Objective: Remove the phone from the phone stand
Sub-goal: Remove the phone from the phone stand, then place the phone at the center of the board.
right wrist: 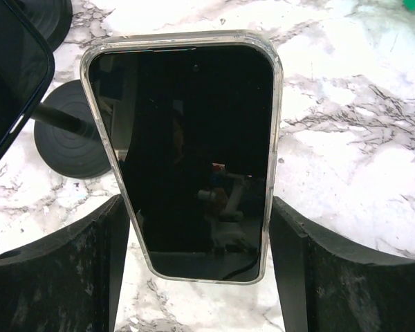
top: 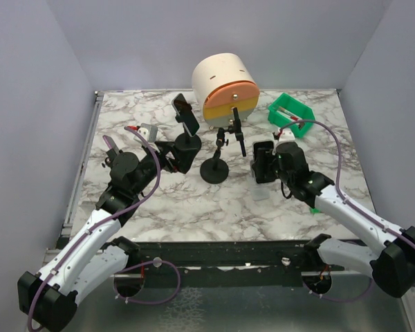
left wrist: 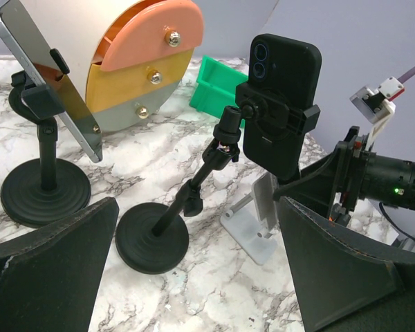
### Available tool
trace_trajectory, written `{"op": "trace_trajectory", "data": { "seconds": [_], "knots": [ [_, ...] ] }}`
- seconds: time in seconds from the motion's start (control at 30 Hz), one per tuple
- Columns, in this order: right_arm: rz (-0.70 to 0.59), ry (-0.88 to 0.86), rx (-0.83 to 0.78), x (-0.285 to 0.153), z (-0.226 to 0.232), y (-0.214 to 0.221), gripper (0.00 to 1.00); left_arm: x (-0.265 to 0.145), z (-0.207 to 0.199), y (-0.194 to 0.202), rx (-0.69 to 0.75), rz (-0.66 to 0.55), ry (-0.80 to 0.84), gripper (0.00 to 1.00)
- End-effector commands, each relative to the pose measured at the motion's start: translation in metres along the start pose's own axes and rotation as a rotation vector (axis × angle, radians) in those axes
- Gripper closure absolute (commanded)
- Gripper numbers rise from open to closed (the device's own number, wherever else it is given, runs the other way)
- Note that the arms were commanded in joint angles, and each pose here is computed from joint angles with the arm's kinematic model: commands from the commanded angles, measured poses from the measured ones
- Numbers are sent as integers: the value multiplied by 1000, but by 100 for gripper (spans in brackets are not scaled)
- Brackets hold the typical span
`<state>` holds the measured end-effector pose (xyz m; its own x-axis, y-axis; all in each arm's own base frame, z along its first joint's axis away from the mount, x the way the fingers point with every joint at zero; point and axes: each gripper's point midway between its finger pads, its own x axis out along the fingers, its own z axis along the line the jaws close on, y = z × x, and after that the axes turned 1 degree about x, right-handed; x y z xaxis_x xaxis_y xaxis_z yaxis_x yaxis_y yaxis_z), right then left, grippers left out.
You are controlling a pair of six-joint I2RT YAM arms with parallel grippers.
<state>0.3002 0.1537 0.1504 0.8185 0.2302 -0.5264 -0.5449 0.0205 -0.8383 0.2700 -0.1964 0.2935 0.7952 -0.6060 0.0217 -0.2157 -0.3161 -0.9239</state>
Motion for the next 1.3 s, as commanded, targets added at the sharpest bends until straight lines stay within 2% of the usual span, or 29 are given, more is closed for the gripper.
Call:
{"op": "trace_trajectory", "data": {
  "seconds": [0.0, 0.27, 0.4, 0.5, 0.77, 0.93, 1.27],
  "knots": [
    [-84, 19, 23, -20, -2, -30, 38, -1, -5, -8, 16, -22, 15, 1],
    [-159, 182, 22, -55, -33, -71, 38, -2, -7, -9, 7, -22, 20, 1],
    [-113, 221, 61, -45, -55, -70, 42, -3, -9, -11, 0, -28, 30, 1],
    [-82, 265, 162, -34, -91, -68, 44, -4, -11, -12, -3, -33, 33, 1],
    [107, 352, 314, 17, -141, -22, 46, -5, -4, -12, -24, -16, -17, 1],
    [207, 405, 297, 39, -159, -7, 46, -13, -15, -23, -20, -57, 25, 1],
    [381, 369, 267, 73, -163, 34, 45, -24, -22, -37, 5, -114, 40, 1]
  ]
}}
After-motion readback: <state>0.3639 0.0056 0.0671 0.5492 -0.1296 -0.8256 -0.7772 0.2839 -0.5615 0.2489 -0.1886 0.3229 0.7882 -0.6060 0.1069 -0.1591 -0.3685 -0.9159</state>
